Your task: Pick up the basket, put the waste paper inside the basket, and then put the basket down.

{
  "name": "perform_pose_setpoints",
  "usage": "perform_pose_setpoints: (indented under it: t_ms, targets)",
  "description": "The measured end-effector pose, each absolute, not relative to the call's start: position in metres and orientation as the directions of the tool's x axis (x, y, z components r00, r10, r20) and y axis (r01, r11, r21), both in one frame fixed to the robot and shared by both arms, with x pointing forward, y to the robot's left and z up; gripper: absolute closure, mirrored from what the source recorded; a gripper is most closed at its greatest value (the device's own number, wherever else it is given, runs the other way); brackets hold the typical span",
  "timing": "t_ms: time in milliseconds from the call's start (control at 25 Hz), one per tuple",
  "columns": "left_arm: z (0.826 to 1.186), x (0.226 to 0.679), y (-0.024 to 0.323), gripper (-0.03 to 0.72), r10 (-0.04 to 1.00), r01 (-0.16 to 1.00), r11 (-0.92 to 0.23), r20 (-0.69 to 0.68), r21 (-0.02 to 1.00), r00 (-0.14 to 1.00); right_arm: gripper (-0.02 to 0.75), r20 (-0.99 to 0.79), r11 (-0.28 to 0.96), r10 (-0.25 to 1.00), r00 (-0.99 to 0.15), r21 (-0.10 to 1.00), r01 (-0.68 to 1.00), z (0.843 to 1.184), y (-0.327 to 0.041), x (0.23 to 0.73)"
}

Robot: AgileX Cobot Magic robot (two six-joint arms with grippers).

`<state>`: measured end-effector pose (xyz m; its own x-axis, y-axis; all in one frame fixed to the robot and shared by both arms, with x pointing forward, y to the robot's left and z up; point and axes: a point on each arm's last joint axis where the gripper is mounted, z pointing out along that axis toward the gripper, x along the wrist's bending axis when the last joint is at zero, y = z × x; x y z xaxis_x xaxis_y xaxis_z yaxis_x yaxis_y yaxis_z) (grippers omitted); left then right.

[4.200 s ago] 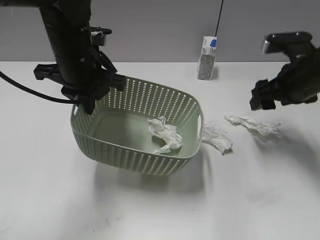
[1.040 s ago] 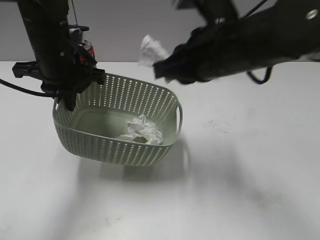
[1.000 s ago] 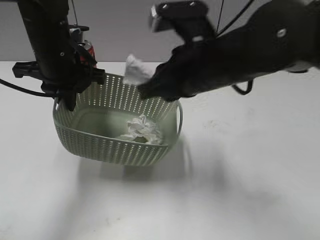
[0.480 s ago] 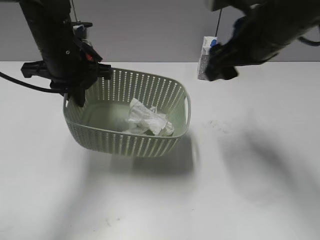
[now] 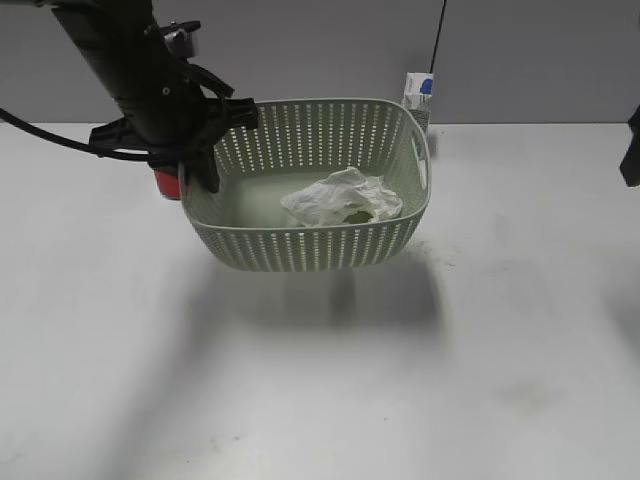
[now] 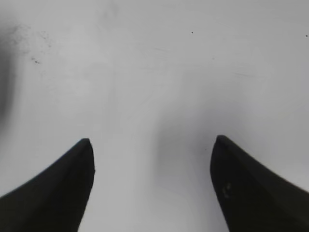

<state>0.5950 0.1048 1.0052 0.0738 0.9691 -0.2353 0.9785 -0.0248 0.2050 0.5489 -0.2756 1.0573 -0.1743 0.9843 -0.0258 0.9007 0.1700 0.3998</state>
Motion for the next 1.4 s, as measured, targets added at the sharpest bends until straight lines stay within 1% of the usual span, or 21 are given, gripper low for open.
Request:
perform_pose_setpoints:
  t_ms: [120,280,440,560,640,680,720,840,880,960,1080,1200,1320,1400]
  targets:
    - [1.003,0.598,0.102,0.634,0.962,0.974,-0.022,-0.259,0.225,0.082,0.175,-0.015,0.156,0.986,-0.169,0.464,0.872,1.079,-0.277,0.520]
    - [0.992,0.603,0.097,0.634,0.954,0.971,-0.036,-0.280,0.237,0.104,0.175,-0.017,0.147,0.986,-0.166,0.561,0.815,1.103,-0.279,0.467]
    - [0.970,0.610,0.094,0.617,0.957,0.975,-0.047,-0.269,0.216,0.106,0.175,-0.027,0.143,0.986,-0.164,0.643,0.753,1.110,-0.283,0.410]
    - [0.953,0.613,0.094,0.560,0.961,0.980,-0.063,-0.252,0.190,0.111,0.175,-0.032,0.140,0.986,-0.163,0.694,0.707,1.106,-0.285,0.374]
    - [0.946,0.615,0.094,0.501,0.963,0.981,-0.067,-0.246,0.180,0.111,0.175,-0.033,0.136,0.986,-0.162,0.724,0.677,1.101,-0.287,0.353]
    - [0.943,0.615,0.094,0.449,0.964,0.982,-0.066,-0.244,0.176,0.109,0.175,-0.035,0.133,0.986,-0.161,0.744,0.655,1.100,-0.287,0.342]
    - [0.942,0.615,0.094,0.379,0.964,0.983,-0.065,-0.245,0.173,0.107,0.175,-0.036,0.133,0.986,-0.161,0.753,0.645,1.095,-0.288,0.334]
    - [0.940,0.616,0.094,0.135,0.964,0.984,-0.064,-0.246,0.167,0.104,0.175,-0.042,0.129,0.987,-0.158,0.795,0.593,1.083,-0.290,0.307]
    - [0.940,0.616,0.094,0.078,0.964,0.985,-0.066,-0.244,0.158,0.104,0.175,-0.043,0.128,0.987,-0.158,0.799,0.587,1.076,-0.290,0.300]
    - [0.941,0.615,0.097,0.029,0.967,0.988,-0.077,-0.231,0.134,0.107,0.175,-0.044,0.127,0.986,-0.158,0.815,0.566,1.066,-0.291,0.285]
    - [0.949,0.616,0.104,0.023,0.970,0.991,-0.107,-0.210,0.086,0.123,0.175,-0.045,0.129,0.986,-0.161,0.815,0.564,1.046,-0.292,0.268]
    - [0.960,0.620,0.114,0.024,0.974,0.990,-0.136,-0.178,0.044,0.142,0.176,-0.051,0.127,0.986,-0.158,0.849,0.514,1.041,-0.293,0.255]
    - [0.977,0.620,0.129,0.027,0.978,0.986,-0.162,-0.126,0.034,0.165,0.176,-0.058,0.122,0.986,-0.154,0.883,0.454,1.041,-0.293,0.246]
    - [0.990,0.621,0.139,0.033,0.980,0.982,-0.179,-0.080,0.059,0.184,0.176,-0.060,0.119,0.987,-0.151,0.897,0.426,1.039,-0.294,0.245]
